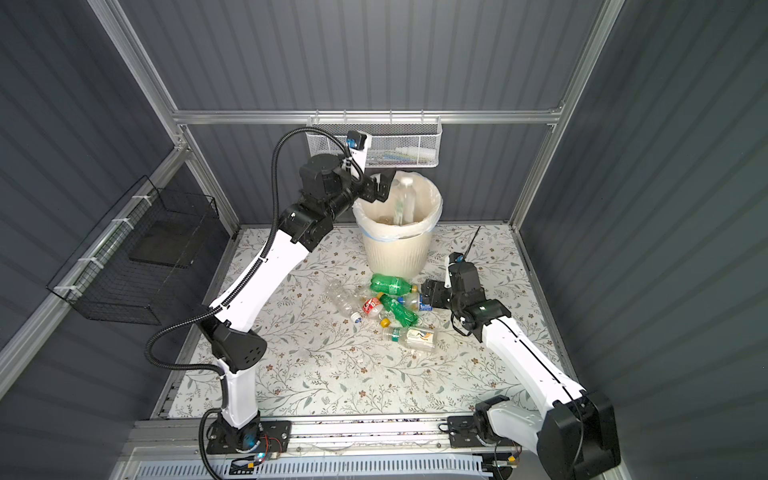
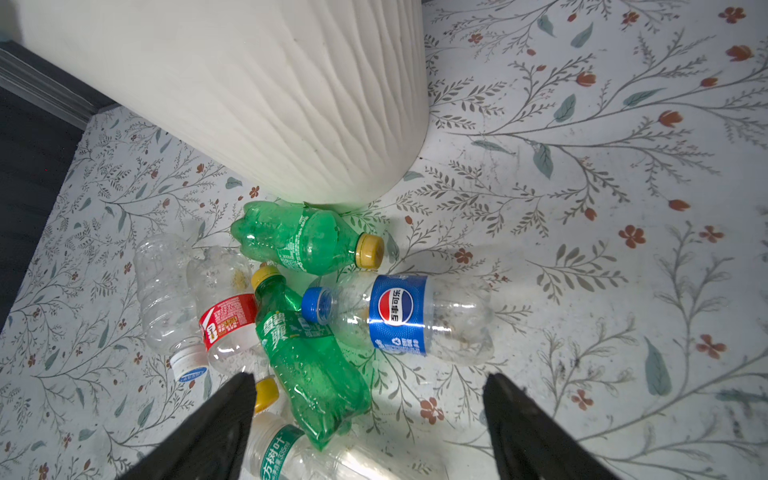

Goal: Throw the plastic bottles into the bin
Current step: 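Lift the white-capped bottle over the bin and open the left gripper, then withdraw the left arm while the right gripper reaches into the bottle pile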

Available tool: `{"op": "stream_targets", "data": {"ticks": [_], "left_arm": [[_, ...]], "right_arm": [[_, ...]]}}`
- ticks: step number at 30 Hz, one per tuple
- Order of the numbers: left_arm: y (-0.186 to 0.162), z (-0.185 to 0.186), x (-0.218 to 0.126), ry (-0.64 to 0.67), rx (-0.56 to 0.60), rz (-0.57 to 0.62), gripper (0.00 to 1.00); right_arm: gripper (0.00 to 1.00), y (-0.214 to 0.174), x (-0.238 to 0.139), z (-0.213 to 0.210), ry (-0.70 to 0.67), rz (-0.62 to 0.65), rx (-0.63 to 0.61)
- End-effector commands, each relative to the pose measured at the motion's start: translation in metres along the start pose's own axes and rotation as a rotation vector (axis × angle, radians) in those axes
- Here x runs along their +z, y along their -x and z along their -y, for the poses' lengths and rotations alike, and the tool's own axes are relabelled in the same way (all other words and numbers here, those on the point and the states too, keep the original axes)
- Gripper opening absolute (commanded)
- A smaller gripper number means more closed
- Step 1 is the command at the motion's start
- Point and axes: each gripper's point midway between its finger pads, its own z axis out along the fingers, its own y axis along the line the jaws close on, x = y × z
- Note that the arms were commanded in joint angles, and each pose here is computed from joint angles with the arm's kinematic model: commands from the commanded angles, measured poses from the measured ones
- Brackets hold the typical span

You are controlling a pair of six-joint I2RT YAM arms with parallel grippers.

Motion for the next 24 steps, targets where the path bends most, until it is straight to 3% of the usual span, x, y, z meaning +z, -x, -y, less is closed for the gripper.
{"op": "stream_targets", "data": {"ticks": [1, 7, 13, 17, 24], "left_arm": [[0.043, -0.01, -0.053, 0.026, -0.046, 0.099, 1.0], [0.011, -0.047, -0.088, 0.146, -0.035, 0.041, 1.0], [-0.081, -0.099, -0.113, 0.24, -0.19, -0.112, 1.0], [-0.151, -0.12, -0.129, 0.281, -0.295, -0.227, 1.0], [-0.221, -0.133, -0.157, 0.33, -0.393, -0.325, 1.0]], "right_arm": [[0.9, -0.012, -0.001, -0.007, 0.036, -0.079, -0.073], [0.89, -0.027, -0.009, -0.023, 0.124, -0.185, -0.185], [0.89, -0.048, -0.021, -0.047, 0.237, -0.265, -0.313], [0.88, -0.069, -0.019, -0.054, 0.231, -0.354, -0.442], [0.94, -0.109, -0.005, -0.041, 0.134, -0.519, -0.653]]}}
